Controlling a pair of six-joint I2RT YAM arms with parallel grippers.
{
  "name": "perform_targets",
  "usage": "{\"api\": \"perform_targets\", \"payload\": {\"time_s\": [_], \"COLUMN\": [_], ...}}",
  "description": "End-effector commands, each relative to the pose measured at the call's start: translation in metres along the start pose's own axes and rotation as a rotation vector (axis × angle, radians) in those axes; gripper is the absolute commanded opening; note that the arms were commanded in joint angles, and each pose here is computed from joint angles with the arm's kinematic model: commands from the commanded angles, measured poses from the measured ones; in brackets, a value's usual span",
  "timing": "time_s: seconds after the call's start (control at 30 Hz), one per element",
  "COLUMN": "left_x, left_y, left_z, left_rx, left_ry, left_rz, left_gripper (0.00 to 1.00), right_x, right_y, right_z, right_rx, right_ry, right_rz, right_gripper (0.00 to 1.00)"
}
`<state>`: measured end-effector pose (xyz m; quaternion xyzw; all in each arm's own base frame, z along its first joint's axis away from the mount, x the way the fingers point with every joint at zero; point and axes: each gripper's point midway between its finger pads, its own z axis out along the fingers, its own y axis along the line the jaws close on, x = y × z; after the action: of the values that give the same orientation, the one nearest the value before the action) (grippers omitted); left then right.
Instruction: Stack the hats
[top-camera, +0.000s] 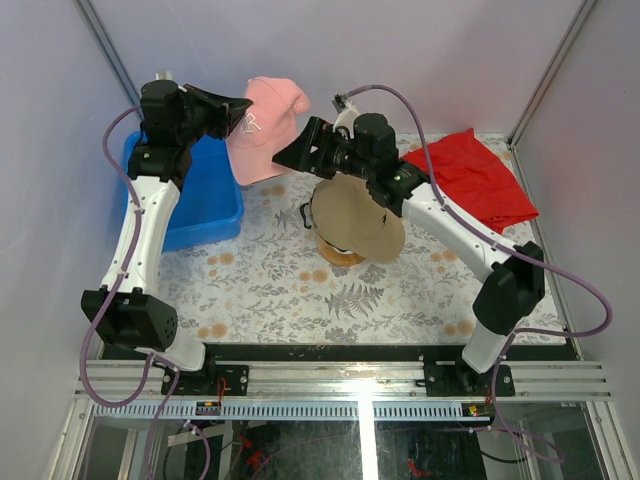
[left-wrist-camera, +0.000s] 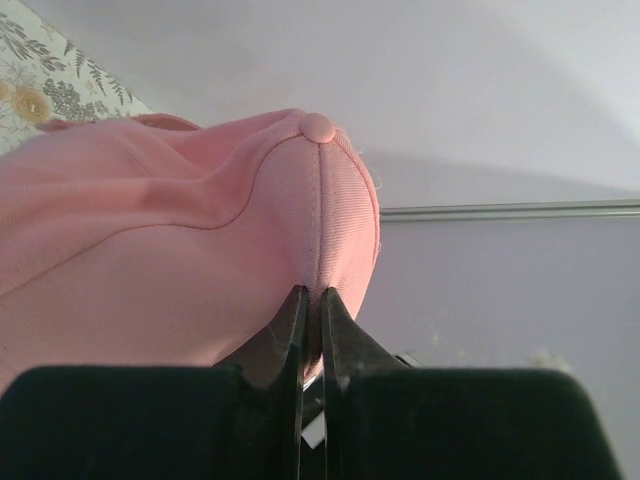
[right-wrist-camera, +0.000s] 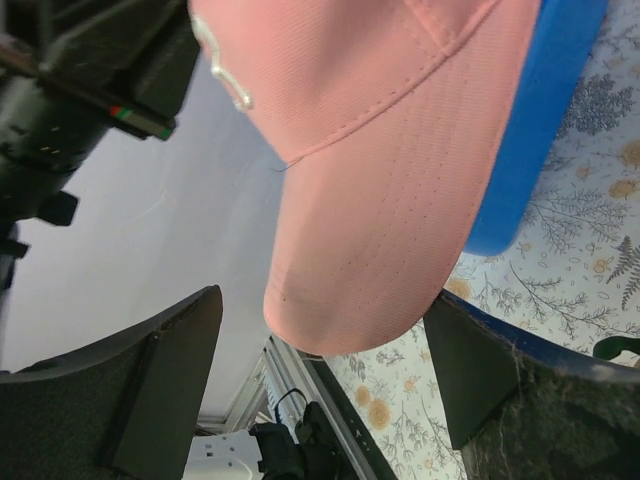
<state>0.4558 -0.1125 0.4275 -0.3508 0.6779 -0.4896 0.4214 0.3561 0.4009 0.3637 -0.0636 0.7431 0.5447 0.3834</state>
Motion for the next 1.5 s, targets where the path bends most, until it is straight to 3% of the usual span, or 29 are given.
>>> {"api": "perform_targets", "payload": {"time_s": [0.0,0.13,0.3,0.47,0.57,0.67,0.77,0.83,1.1,1.33,1.47], "left_x": [0.01,0.011,0.013,0.015,0.02,0.025,0.026,0.028,0.03,0.02,0.022], "left_y": [-0.031,-0.029,-0.027,-0.028,-0.027,-0.025,-0.019,-0.014,-0.009,-0.024,-0.013], "left_z": [-0.013,-0.015,-0.016,-0.018,-0.018,-0.018,-0.019,-0.018,-0.004,-0.001,-0.007], "left_rx": [0.106,0.109,0.112,0.118,0.12,0.116,0.107,0.098,0.102,0.113,0.089], "left_ry": [0.01,0.012,0.015,0.019,0.027,0.034,0.034,0.035,0.06,0.033,0.021], "left_rz": [0.018,0.009,0.005,-0.005,-0.011,-0.012,-0.015,-0.014,0.001,0.086,0.136], "left_gripper": [0.0,0.0,0.0,0.0,0.0,0.0,0.0,0.0,0.01,0.55,0.63], "right_x": [-0.03,-0.037,-0.044,-0.058,-0.07,-0.08,-0.088,-0.093,-0.096,-0.102,-0.117], "right_y": [0.035,0.036,0.03,0.027,0.033,0.037,0.043,0.046,0.047,0.054,0.053], "right_z": [0.004,0.005,-0.001,-0.014,-0.021,-0.027,-0.036,-0.042,-0.062,-0.073,-0.081], "right_rx": [-0.107,-0.103,-0.076,-0.055,-0.066,-0.076,-0.09,-0.098,-0.122,-0.139,-0.172], "right_ry": [-0.091,-0.126,-0.185,-0.28,-0.321,-0.367,-0.406,-0.425,-0.411,-0.409,-0.432], "right_rz": [-0.037,-0.045,-0.044,-0.046,-0.048,-0.041,-0.049,-0.05,-0.032,-0.017,0.071], "right_gripper": [0.86,0.83,0.7,0.63,0.46,0.2,0.11,0.0,0.0,0.0,0.0]}}
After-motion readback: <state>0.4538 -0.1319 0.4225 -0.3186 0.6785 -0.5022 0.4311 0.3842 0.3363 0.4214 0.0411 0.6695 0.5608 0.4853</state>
